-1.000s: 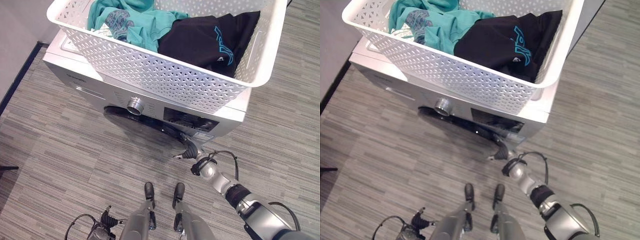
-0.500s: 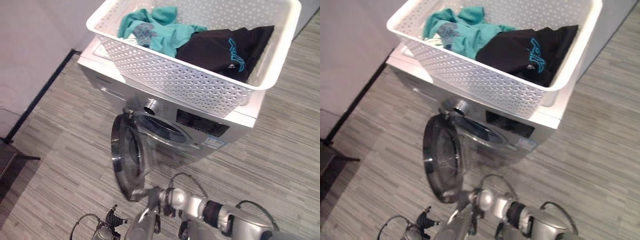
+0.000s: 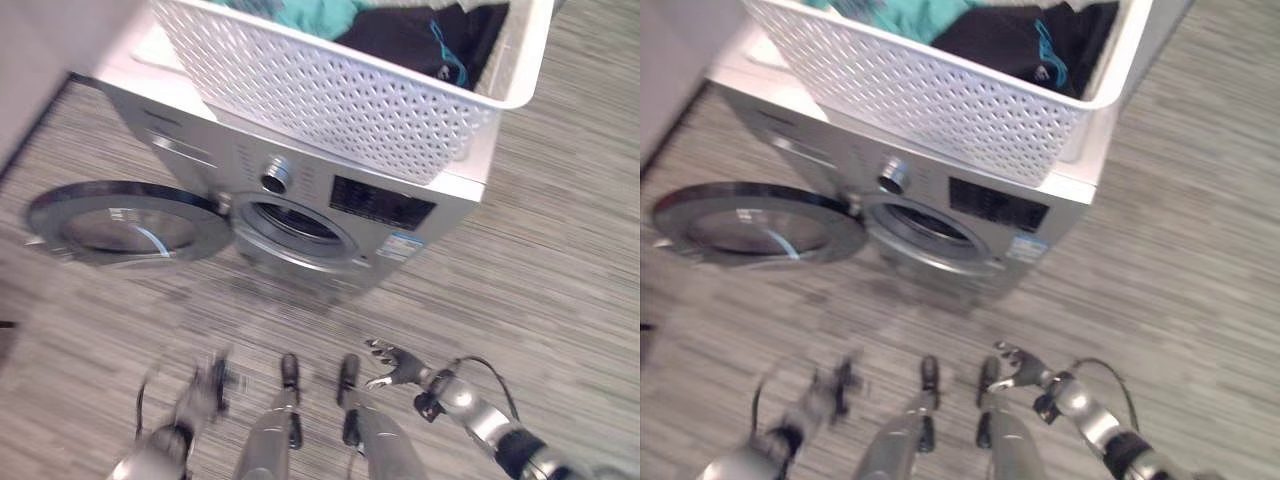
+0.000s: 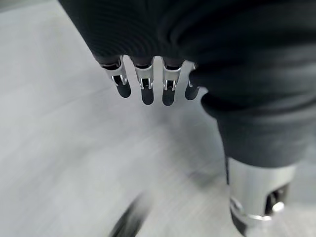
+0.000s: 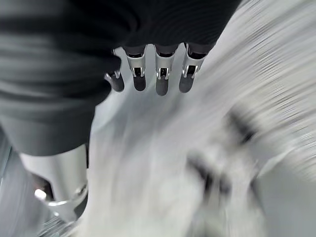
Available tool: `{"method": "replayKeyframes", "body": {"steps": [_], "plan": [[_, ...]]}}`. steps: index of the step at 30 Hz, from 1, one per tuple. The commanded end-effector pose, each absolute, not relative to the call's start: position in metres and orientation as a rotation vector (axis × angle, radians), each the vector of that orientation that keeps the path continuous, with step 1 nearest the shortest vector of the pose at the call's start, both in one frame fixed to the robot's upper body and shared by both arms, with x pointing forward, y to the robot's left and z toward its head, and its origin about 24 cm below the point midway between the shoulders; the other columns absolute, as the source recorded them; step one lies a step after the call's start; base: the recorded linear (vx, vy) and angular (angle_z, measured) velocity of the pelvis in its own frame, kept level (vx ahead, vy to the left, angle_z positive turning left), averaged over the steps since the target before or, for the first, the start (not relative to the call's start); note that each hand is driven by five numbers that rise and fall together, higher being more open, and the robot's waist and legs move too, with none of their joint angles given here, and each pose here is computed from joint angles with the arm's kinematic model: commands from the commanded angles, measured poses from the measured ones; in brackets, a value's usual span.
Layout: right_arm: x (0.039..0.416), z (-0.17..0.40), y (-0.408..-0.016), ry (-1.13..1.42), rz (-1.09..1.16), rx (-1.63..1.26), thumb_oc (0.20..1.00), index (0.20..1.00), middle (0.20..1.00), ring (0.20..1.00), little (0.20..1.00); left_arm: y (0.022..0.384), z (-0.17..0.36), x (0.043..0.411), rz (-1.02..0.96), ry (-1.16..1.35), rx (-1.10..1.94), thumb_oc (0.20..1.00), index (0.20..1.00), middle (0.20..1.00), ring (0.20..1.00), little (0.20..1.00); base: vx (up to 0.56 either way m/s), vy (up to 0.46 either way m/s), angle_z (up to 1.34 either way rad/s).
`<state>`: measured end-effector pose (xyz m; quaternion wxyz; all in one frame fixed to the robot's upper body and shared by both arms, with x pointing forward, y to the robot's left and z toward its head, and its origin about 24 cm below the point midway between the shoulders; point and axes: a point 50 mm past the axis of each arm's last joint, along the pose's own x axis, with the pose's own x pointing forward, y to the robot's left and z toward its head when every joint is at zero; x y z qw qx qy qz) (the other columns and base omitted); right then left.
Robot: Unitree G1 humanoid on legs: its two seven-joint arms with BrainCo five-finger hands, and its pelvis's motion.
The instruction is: Grab the laundry basket,head to the washer,open it,put in the laundry and shut it.
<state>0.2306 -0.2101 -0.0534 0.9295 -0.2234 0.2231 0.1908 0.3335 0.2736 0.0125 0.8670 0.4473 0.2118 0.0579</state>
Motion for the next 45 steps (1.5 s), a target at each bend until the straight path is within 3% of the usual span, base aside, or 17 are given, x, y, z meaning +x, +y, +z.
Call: {"method": "replayKeyframes", "body": {"steps": [1,4,6,9,17,21,31,45], "plan": [[0.226,-0.06,-0.199,0.462,0.381,-0.383,1.0,1.0,1.0,1.0,1.0,0.314,0.004,0.309,0.192,0.557,1.045,1.0,1.0,1.0,1.0,1.0,0.04,0.114,-0.97],[0.211,-0.071,-0.229,0.555,0.268,-0.343,1.0,1.0,1.0,1.0,1.0,0.362,0.046,0.309,0.284,0.625,1.193,1.0,1.0,1.0,1.0,1.0,0.04,0.09,-0.5],[0.204,-0.075,-0.234,0.583,0.238,-0.292,1.0,1.0,1.0,1.0,1.0,0.397,0.045,0.28,0.379,0.77,1.115,1.0,1.0,1.0,1.0,1.0,0.05,0.047,-0.25],[0.201,-0.076,-0.232,0.592,0.244,-0.27,1.0,1.0,1.0,1.0,1.0,0.409,0.039,0.263,0.403,0.84,1.076,1.0,1.0,1.0,1.0,1.0,0.01,0.001,-0.07],[0.187,-0.076,-0.231,0.605,0.315,-0.241,1.0,1.0,1.0,1.0,1.0,0.457,0.01,0.161,0.451,1.167,1.064,1.0,1.0,1.0,1.0,1.0,0.02,-0.04,-0.13],[0.178,-0.078,-0.233,0.613,0.313,-0.22,1.0,1.0,1.0,1.0,1.0,0.46,0.001,0.141,0.459,1.22,1.064,1.0,1.0,1.0,1.0,1.0,0.01,-0.086,0.0],[0.16,-0.093,-0.224,0.663,0.312,-0.201,1.0,1.0,1.0,1.0,1.0,0.43,-0.03,0.15,0.394,1.145,1.03,1.0,1.0,1.0,1.0,1.0,0.02,-0.028,0.11],[0.143,-0.102,-0.24,0.749,0.272,-0.275,1.0,1.0,1.0,1.0,1.0,0.426,-0.038,0.142,0.363,1.207,1.041,1.0,1.0,1.0,1.0,1.0,0.02,0.003,-0.01]]}}
